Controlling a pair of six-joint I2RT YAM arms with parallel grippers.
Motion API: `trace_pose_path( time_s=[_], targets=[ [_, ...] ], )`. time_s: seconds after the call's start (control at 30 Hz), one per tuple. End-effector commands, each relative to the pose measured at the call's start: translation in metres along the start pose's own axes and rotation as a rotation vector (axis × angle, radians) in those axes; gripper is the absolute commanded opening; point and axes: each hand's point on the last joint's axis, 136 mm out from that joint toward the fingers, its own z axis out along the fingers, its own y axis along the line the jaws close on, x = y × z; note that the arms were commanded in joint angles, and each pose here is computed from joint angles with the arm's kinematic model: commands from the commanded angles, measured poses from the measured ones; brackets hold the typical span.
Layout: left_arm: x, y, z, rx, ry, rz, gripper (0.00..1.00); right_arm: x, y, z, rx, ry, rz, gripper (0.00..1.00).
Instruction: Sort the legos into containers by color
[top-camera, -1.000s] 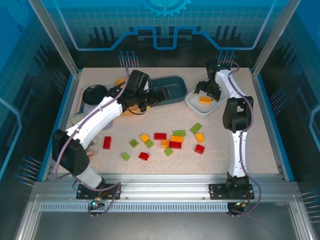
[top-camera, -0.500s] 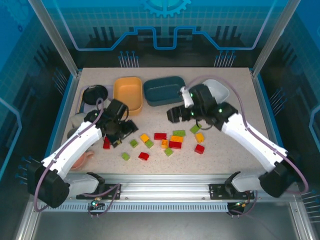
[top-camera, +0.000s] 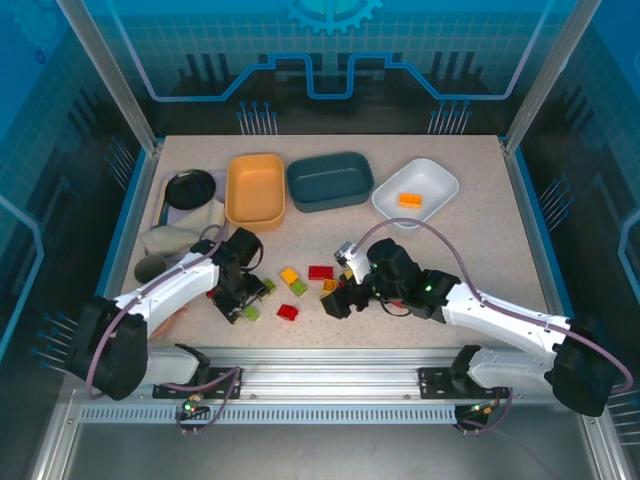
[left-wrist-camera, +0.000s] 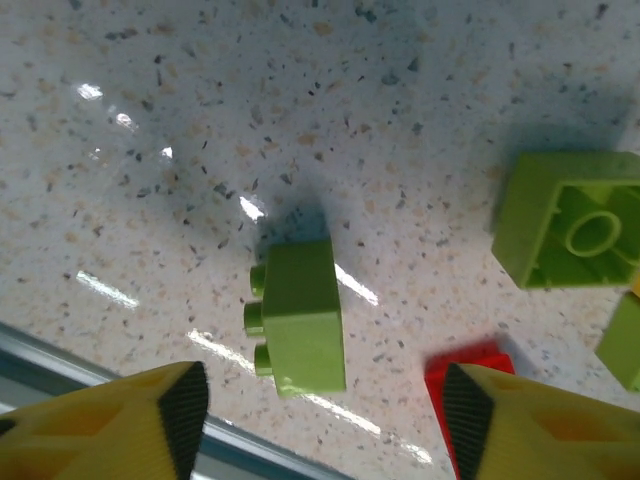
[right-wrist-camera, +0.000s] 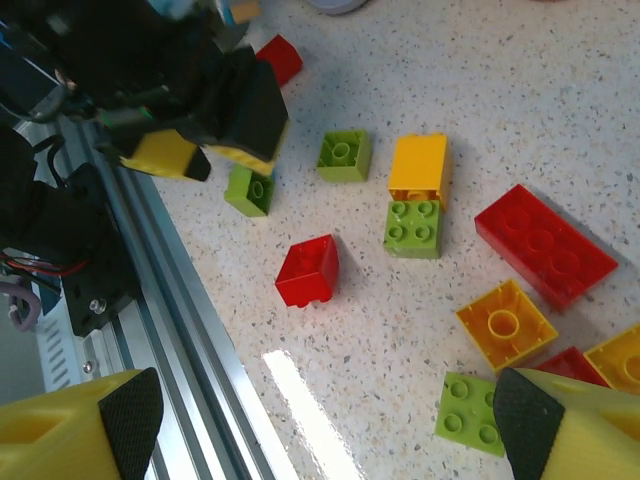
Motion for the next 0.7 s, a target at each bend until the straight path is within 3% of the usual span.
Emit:
trace_pose_path(
  time_s=[0.0,0.23,0.4,0.5,0.67],
  targets=[
    [-0.002,0.001,0.012,-0.016,0.018,-0.028,0.6,-0.018,0.012,0.0,-0.037,-0.041,-0.041,0.89],
    [-0.004,0.008,0.027,-0.048,0.013,-0.03,0.44,-0.02,0.009,0.005,-0.024,-0.029,-0.044,0.88],
    [-0.009,0.007,0.025,-0.062,-0.008,-0.017,0.21,-0.028,0.005,0.005,-0.003,-0.036,-0.038,0.87],
    [-0.018,0.001,-0.002,-0.037,-0.08,0.004,0.15,-0.041,0.0,-0.002,0.03,-0.07,-0.028,0.87],
    [-0.048,-0.039,-0.072,0.077,-0.224,0.068,0.12,-0.083,-0.028,-0.026,0.152,-0.208,0.052,0.86]
  ],
)
